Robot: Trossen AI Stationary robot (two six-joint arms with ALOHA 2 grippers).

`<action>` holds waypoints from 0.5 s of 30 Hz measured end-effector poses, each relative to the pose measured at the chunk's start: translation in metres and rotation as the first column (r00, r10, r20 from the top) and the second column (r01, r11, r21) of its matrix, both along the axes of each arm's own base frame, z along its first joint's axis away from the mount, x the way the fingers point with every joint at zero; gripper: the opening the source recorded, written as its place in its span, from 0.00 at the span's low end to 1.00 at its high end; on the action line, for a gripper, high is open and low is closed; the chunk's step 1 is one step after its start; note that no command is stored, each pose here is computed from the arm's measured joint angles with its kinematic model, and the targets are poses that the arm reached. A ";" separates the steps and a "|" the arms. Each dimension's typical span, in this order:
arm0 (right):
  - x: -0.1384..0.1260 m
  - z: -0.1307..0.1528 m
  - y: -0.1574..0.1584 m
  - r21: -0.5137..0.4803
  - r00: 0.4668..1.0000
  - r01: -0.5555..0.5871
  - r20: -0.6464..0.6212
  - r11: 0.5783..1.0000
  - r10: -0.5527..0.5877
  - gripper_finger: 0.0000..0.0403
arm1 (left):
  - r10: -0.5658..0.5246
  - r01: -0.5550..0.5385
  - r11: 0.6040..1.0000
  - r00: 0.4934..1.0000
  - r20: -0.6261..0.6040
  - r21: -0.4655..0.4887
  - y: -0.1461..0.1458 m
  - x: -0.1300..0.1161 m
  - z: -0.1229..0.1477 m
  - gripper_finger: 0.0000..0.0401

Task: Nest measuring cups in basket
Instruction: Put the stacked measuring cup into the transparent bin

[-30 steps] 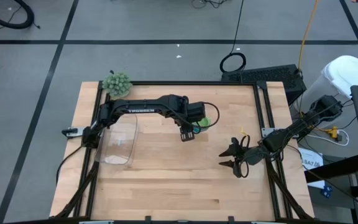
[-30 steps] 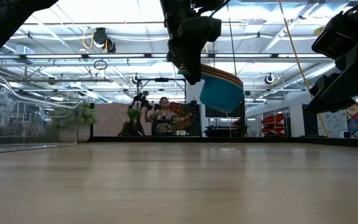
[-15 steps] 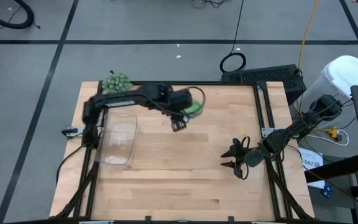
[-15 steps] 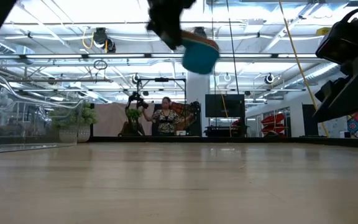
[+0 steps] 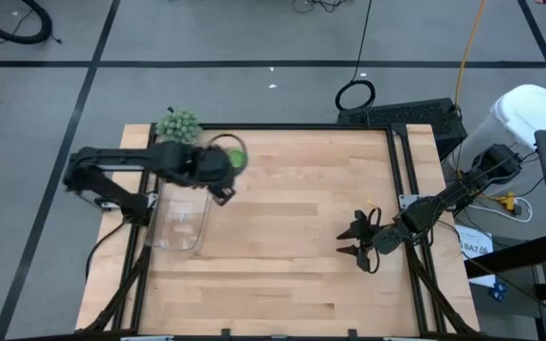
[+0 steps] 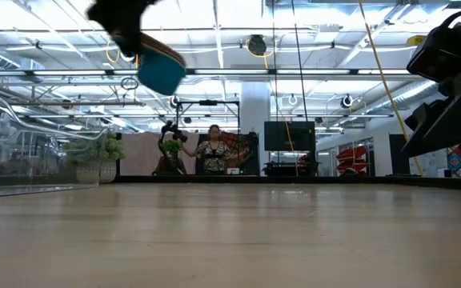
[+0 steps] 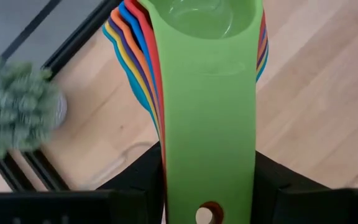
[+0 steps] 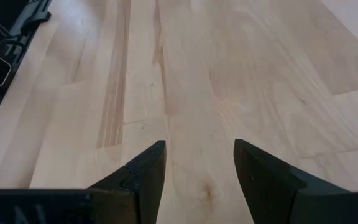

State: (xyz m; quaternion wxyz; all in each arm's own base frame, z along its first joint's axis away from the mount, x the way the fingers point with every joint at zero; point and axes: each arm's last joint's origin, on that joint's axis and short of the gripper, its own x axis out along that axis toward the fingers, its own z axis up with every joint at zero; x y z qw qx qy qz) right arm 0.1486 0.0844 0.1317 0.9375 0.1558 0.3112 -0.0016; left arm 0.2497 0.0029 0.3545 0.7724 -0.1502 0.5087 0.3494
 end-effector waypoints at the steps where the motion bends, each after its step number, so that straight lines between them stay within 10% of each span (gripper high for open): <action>1: 0.000 0.000 0.000 -0.005 1.000 -0.002 0.000 1.000 0.002 0.45 | 0.030 -0.030 1.000 0.999 0.029 0.002 -0.005 -0.010 0.001 0.37; 15: 0.002 0.000 -0.004 -0.039 1.000 0.019 0.011 0.999 -0.019 0.45 | 0.254 -0.253 0.967 0.967 -0.020 0.014 -0.055 -0.072 -0.045 0.36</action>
